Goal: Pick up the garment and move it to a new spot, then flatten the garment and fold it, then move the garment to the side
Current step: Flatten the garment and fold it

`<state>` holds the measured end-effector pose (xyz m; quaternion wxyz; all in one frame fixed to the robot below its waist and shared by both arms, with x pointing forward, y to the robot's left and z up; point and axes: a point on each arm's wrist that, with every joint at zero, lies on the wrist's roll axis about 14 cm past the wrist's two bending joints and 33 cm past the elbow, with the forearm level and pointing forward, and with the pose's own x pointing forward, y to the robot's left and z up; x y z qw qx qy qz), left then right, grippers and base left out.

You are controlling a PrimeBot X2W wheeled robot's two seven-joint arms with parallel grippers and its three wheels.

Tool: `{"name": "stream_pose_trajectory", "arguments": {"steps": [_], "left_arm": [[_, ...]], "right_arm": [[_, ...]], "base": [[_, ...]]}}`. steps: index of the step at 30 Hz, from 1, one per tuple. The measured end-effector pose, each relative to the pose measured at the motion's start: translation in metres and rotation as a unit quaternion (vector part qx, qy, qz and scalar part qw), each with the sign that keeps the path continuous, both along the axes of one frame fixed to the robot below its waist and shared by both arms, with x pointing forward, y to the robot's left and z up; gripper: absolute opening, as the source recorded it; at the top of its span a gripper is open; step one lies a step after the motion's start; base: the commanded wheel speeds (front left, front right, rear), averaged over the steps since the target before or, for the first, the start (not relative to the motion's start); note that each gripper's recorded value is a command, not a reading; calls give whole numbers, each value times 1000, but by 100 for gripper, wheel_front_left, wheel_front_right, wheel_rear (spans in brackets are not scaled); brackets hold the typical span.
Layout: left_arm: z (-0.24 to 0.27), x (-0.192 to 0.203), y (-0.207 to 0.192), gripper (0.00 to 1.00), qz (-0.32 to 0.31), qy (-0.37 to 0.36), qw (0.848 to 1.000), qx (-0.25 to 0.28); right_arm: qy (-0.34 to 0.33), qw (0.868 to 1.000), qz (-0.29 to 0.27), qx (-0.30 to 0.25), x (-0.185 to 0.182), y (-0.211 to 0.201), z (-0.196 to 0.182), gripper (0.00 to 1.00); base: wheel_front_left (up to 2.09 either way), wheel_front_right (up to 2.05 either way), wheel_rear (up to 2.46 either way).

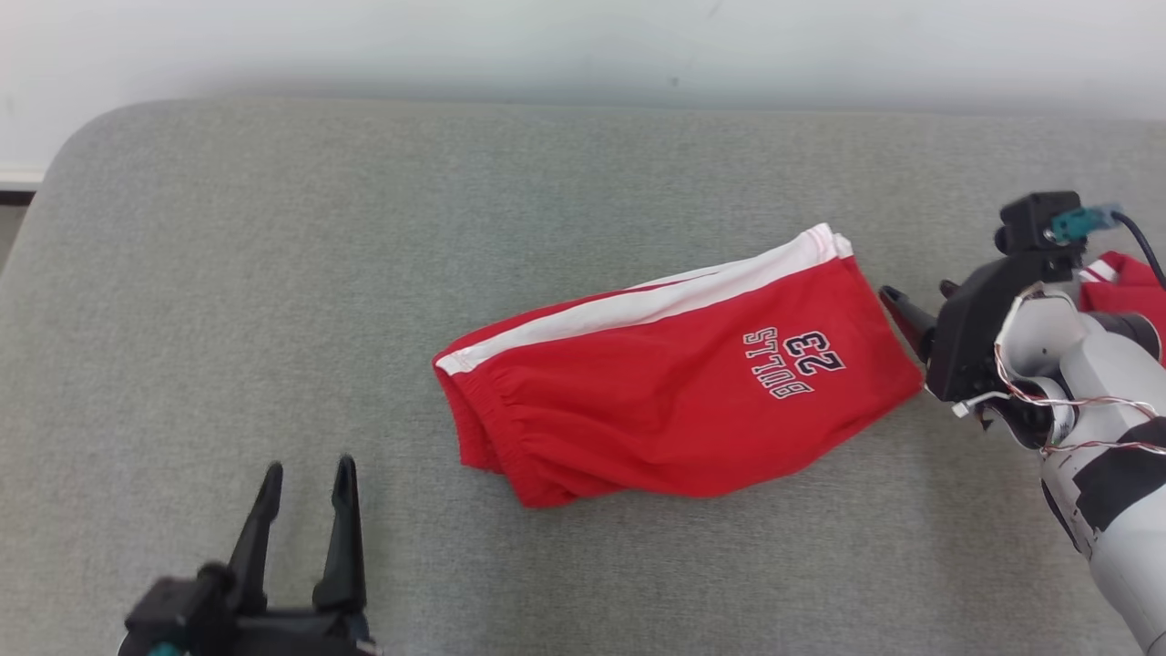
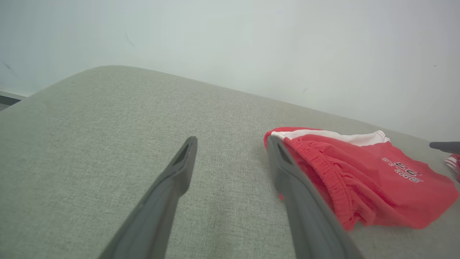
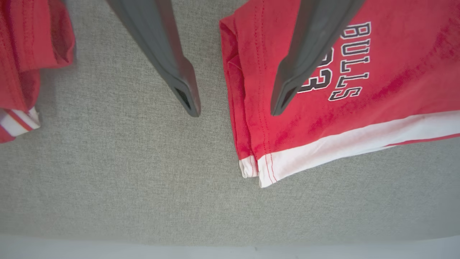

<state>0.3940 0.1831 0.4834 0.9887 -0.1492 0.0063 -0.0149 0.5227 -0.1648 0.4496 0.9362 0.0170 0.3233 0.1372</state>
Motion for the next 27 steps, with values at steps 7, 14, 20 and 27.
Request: {"name": "stream_pose_trajectory", "arguments": {"steps": [7,14,20,27], "left_arm": [[-16,-30,34,100,49,27,997,46],[-38,-59,51,100,77,67,993,53],[-48,-72,56,100,86,86,991,60],[-55,-74,50,100,76,96,991,56]], "right_arm": [[22,999,-22,12,5,4,-28,100],[60,998,-21,8,6,17,-59,100],[58,997,-40,-9,15,7,-66,100],[72,996,-53,-7,13,7,-73,100]], "base": [[0,0,0],[0,0,0],[0,0,0],[0,0,0]]}}
